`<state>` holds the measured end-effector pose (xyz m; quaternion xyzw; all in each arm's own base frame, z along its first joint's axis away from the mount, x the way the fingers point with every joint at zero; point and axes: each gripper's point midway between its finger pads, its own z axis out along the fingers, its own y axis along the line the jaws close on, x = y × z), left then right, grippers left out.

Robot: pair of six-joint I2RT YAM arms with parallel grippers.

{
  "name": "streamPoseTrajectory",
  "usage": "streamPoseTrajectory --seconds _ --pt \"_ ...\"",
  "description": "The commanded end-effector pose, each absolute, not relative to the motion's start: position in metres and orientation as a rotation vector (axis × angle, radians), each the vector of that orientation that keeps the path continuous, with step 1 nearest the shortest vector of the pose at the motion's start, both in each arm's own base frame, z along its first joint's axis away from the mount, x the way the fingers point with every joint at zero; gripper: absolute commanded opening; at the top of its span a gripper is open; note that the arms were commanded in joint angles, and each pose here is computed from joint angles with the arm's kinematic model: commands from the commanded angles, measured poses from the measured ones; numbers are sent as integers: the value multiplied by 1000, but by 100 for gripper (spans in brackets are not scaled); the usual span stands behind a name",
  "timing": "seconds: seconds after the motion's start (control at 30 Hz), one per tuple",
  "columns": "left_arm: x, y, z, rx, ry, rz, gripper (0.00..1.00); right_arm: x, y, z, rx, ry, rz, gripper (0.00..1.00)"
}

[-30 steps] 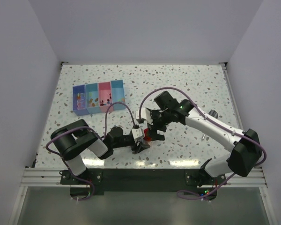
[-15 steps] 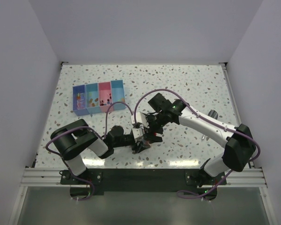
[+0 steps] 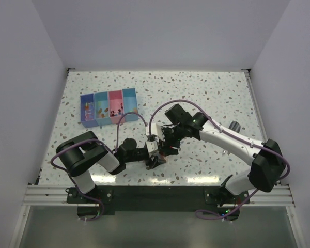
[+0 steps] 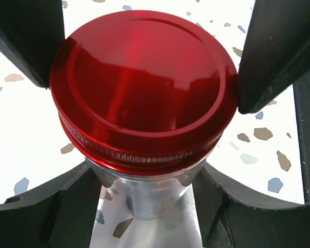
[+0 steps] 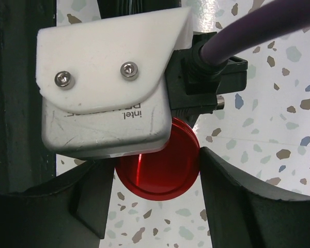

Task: Pack the candies
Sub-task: Screw the bottle lid onto the packing bottle.

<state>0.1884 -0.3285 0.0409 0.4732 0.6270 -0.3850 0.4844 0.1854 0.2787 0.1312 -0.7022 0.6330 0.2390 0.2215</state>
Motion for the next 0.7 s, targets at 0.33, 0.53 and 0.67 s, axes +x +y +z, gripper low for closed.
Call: streamPoseTrajectory --seconds 0.33,0.53,0.67 --pt "226 -319 76 932 1479 -793 39 199 273 127 -1385 2129 581 37" --pt "228 -317 80 888 1467 -764 39 206 268 119 -930 2369 557 37" --pt "229 -319 84 835 1469 -778 39 209 269 128 -752 2396 566 38"
